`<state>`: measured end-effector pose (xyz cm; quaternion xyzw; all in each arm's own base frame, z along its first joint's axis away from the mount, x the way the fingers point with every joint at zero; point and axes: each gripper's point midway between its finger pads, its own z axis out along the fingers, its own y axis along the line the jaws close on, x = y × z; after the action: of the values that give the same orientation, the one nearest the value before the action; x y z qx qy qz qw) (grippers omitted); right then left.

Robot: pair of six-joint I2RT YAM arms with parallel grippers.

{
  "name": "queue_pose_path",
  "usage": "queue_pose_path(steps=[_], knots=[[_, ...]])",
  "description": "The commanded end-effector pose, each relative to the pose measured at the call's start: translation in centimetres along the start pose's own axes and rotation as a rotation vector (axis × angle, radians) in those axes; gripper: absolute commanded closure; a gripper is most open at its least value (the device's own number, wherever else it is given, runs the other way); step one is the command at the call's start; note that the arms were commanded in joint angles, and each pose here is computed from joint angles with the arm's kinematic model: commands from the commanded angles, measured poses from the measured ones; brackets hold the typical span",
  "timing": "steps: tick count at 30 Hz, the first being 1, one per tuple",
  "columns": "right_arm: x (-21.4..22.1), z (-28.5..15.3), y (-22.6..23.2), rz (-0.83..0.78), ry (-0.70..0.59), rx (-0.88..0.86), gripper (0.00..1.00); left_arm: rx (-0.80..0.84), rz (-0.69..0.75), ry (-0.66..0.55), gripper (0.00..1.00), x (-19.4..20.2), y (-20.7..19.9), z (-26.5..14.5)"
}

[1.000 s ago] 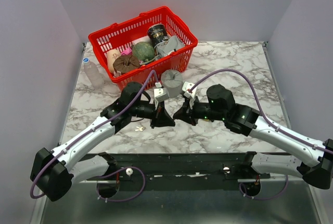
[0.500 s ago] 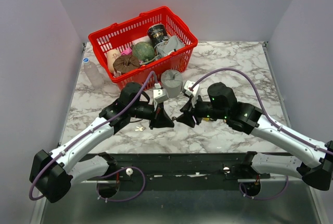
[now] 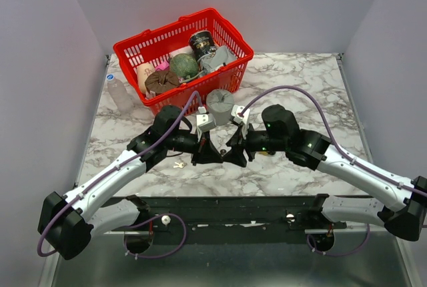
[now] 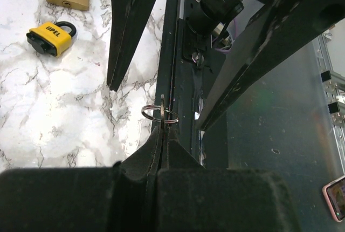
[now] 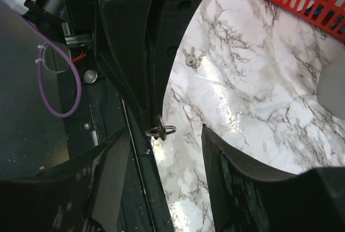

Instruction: Unlock with the key

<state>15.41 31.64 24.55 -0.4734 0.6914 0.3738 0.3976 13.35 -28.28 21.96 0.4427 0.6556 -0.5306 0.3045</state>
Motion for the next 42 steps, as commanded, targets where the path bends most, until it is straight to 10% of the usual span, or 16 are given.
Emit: queue_pose_path(steps=[1, 12, 25, 32, 33, 37, 42], knots=[[-1.3, 0.2, 0.7, -0.004, -0.036, -0.041, 0.39, 0.021, 0.033, -0.005, 1.0, -0.9, -0.5, 0.0], [-1.2, 1.0, -0.2, 0.012, -0.029, -0.006, 0.51, 0.024, 0.031, -0.004, 1.0, -0.9, -0.5, 0.0], [-0.9, 0.6, -0.7, 0.04, -0.033, 0.039, 0.99, 0.018, 0.037, -0.006, 1.0, -0.9, -0.6, -0.2], [-0.8, -0.1, -1.3, 0.03, -0.052, 0.085, 0.99, -0.019, 0.036, -0.01, 1.0, -1.2, -0.1, -0.3], [-0.9, -0.1, -1.5, 0.028, -0.06, 0.096, 0.99, -0.032, 0.04, -0.016, 0.98, -1.4, -0.1, -0.4], [-0.8, -0.3, -2.4, 0.036, -0.077, 0.152, 0.99, -0.124, 0.026, -0.023, 0.25, -1.5, 0.8, -1.2], [-1.1, -0.8, -3.2, 0.021, -0.126, 0.204, 0.99, -0.217, -0.053, -0.073, 0.13, -1.2, 0.9, -2.7]])
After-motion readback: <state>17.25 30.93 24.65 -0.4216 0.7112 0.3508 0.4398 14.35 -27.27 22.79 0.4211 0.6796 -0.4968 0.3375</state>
